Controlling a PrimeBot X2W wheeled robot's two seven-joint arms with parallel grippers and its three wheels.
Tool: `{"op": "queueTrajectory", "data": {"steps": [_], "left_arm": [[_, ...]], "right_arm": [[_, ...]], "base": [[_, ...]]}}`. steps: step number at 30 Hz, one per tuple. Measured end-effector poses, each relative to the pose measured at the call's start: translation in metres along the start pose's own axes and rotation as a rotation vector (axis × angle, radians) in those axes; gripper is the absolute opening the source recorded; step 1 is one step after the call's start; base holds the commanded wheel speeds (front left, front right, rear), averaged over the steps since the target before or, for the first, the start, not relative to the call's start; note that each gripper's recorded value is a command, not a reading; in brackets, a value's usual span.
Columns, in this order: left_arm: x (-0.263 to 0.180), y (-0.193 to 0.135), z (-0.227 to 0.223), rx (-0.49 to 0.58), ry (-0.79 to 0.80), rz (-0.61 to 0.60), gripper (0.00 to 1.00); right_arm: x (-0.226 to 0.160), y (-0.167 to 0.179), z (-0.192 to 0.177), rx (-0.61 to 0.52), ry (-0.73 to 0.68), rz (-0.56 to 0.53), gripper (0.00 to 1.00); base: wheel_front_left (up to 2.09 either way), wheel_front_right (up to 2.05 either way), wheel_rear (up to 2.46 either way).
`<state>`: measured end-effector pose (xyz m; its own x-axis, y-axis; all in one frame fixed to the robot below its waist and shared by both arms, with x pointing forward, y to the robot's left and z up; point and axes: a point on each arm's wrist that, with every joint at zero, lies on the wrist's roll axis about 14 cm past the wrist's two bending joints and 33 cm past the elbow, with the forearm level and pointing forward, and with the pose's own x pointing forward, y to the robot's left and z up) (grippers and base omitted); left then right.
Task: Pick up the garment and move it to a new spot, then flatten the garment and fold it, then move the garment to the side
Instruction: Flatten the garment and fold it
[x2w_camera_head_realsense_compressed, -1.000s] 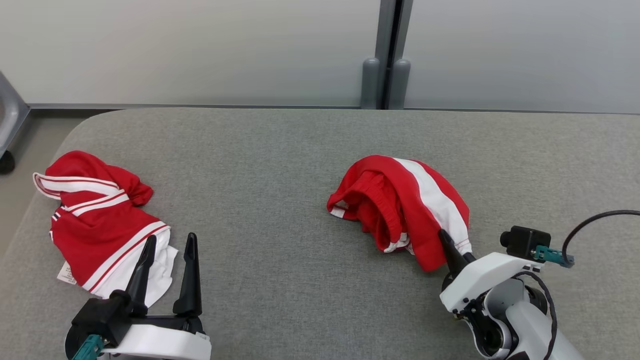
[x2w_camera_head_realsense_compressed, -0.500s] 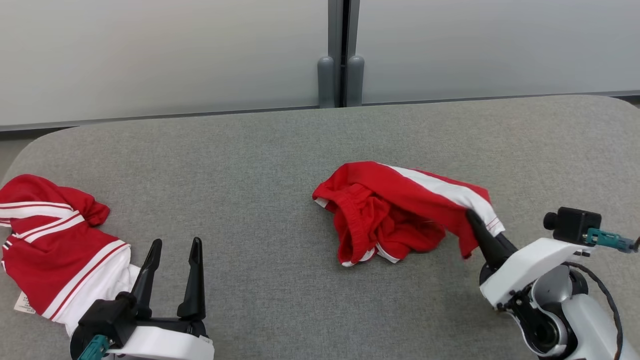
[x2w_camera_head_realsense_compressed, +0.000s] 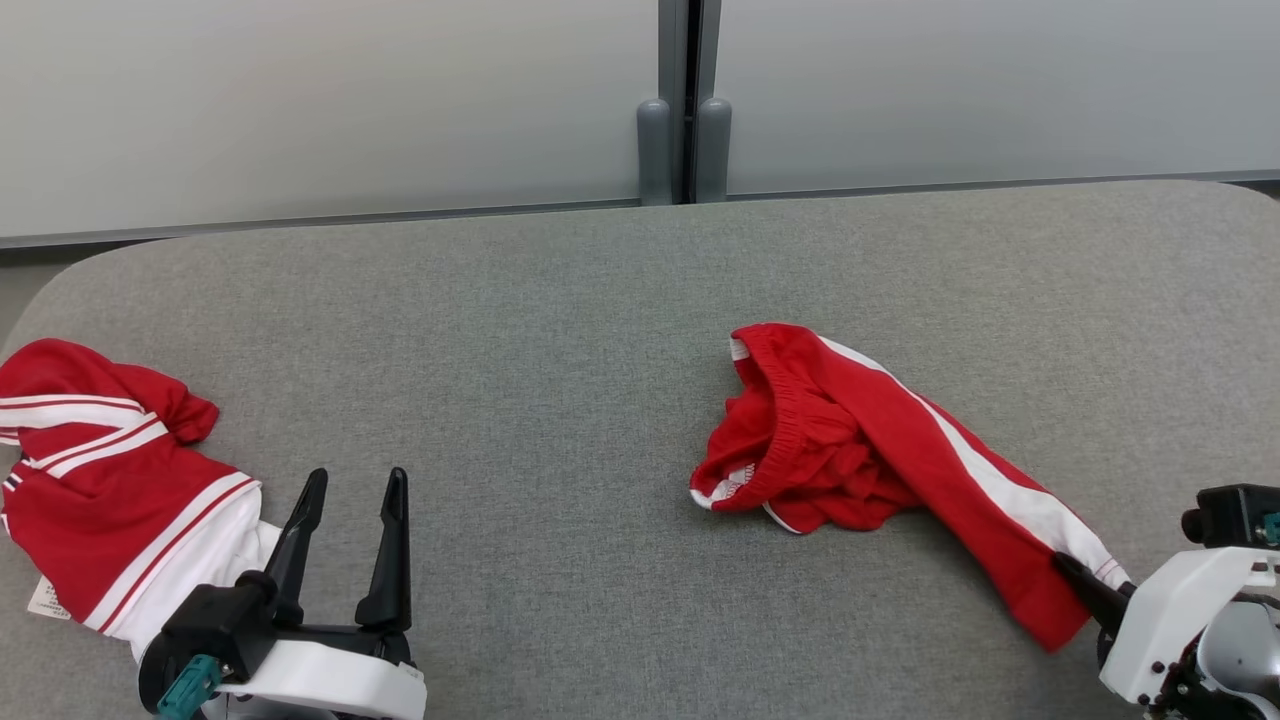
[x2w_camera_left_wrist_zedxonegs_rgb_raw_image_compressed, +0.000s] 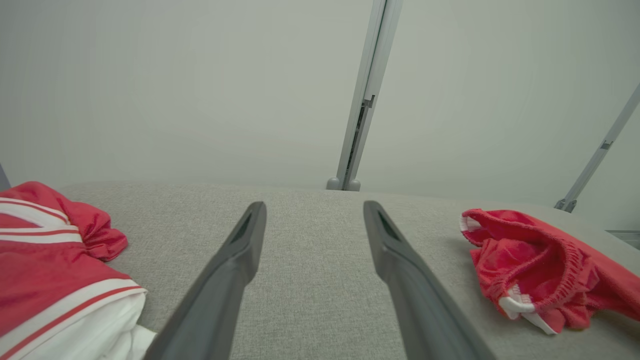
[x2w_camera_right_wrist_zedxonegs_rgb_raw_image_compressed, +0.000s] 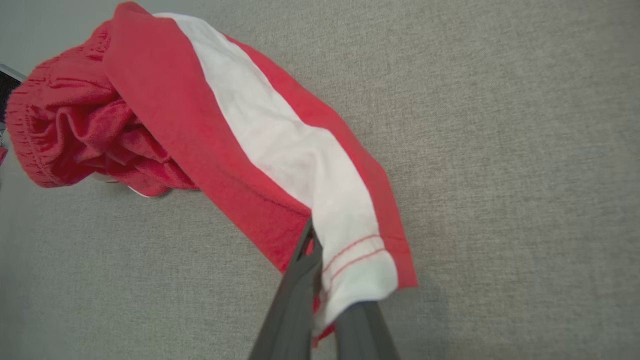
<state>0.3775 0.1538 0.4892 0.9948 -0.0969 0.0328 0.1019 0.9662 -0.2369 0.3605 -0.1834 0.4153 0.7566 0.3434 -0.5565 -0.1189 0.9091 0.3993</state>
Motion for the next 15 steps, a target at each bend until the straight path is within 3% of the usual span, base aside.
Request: {"op": "queueTrajectory", "data": {"steps": [2,3,4,5,15], "left_arm": [[0.0,0.001,0.0,0.002,0.003,0.001,1.0],[0.0,0.001,-0.001,0.003,0.006,0.001,1.0],[0.0,0.002,-0.001,0.006,0.009,0.002,1.0],[-0.001,0.002,-0.002,0.007,0.014,0.001,1.0],[-0.007,-0.002,0.007,0.018,-0.002,-0.008,1.0]], "right_arm": [[0.001,-0.011,-0.002,0.01,0.005,-0.034,0.0],[0.0,-0.018,0.0,0.004,-0.006,-0.055,0.16],[0.0,-0.025,0.004,-0.004,-0.024,-0.08,0.92],[-0.001,-0.033,0.011,-0.015,-0.055,-0.108,1.0],[0.0,-0.022,0.046,-0.003,-0.24,-0.109,1.0]], "base": [[0.0,0.0,0.0],[0.0,0.0,0.0],[0.0,0.0,0.0],[0.0,0.0,0.0],[0.0,0.0,0.0]]}}
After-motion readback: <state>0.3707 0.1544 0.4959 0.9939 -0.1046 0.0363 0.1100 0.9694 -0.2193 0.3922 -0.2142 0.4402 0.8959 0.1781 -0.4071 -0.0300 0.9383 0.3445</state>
